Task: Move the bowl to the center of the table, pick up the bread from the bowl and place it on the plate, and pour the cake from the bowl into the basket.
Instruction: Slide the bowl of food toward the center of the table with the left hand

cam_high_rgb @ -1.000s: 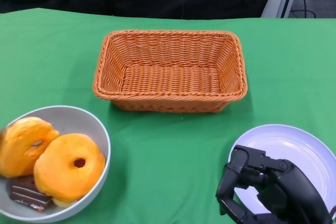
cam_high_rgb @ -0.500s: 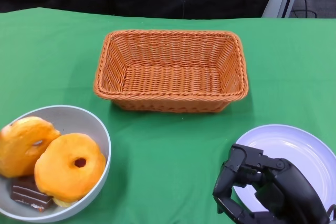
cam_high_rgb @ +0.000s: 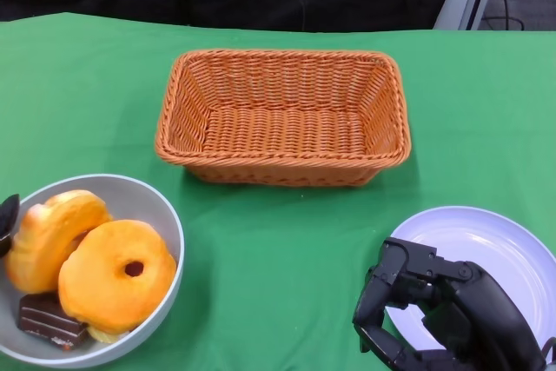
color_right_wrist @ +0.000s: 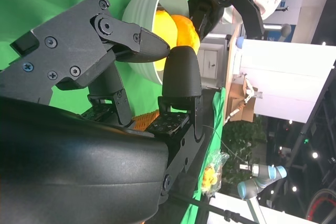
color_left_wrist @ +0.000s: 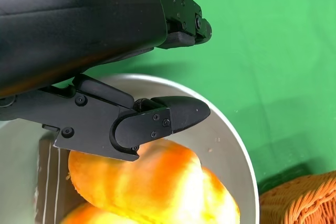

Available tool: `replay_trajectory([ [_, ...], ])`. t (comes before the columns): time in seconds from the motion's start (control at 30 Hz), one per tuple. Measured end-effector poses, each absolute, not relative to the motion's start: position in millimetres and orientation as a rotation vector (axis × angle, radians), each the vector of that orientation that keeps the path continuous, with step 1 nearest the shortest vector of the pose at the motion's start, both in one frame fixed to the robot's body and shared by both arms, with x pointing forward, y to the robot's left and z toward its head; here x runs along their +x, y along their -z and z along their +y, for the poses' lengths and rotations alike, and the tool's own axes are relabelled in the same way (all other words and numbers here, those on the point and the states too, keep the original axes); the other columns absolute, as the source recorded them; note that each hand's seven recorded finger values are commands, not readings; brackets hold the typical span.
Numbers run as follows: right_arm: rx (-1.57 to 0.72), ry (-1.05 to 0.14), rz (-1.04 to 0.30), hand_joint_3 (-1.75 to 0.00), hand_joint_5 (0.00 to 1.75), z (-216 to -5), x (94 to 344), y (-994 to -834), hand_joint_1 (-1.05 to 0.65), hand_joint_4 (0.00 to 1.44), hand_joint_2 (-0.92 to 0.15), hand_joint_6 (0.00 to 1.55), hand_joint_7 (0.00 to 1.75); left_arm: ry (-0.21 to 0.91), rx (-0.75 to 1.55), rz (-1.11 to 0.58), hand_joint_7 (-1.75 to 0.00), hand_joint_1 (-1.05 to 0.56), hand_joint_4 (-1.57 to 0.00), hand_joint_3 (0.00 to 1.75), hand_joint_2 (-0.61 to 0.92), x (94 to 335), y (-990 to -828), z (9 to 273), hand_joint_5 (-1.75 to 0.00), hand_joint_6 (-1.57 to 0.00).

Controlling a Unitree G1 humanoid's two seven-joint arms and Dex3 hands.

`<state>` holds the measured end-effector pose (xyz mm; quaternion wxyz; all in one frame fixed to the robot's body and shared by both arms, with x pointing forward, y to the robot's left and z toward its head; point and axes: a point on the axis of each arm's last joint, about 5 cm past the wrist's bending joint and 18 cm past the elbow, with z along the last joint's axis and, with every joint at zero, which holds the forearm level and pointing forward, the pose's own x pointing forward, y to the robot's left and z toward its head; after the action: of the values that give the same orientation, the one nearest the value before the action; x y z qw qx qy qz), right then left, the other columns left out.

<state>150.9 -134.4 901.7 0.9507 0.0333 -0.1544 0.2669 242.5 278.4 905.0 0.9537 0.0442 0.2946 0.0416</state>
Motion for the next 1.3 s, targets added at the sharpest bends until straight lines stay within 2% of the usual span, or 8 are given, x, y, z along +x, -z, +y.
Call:
replay_trajectory([
  [0.6, 0.068, -0.542, -0.313, -0.86, 1.67, -134, 151, -901.7, -0.22, 0.64, -0.57, 0.64, 1.38, 0.059, -0.05, 0.7, 0.0, -0.62, -0.01, 0.47, 0.92, 241, -918.9, 266, -0.01, -0.06],
  [0.97, 0.062, -0.538, -0.313, -0.84, 1.68, -134, 151, -901.8, -0.24, 0.64, -0.58, 0.64, 1.39, 0.155, -0.11, 0.741, 0.0, -0.63, 0.0, 0.53, 0.92, 237, -923.9, 264, 0.0, -0.01],
  [1.3, 0.063, -0.537, -0.316, -0.85, 1.68, -133, 151, -902.1, -0.23, 0.64, -0.58, 0.64, 1.39, 0.247, -0.183, 0.743, 0.0, -0.62, 0.0, 0.59, 0.92, 233, -930.9, 249, 0.0, 0.0],
])
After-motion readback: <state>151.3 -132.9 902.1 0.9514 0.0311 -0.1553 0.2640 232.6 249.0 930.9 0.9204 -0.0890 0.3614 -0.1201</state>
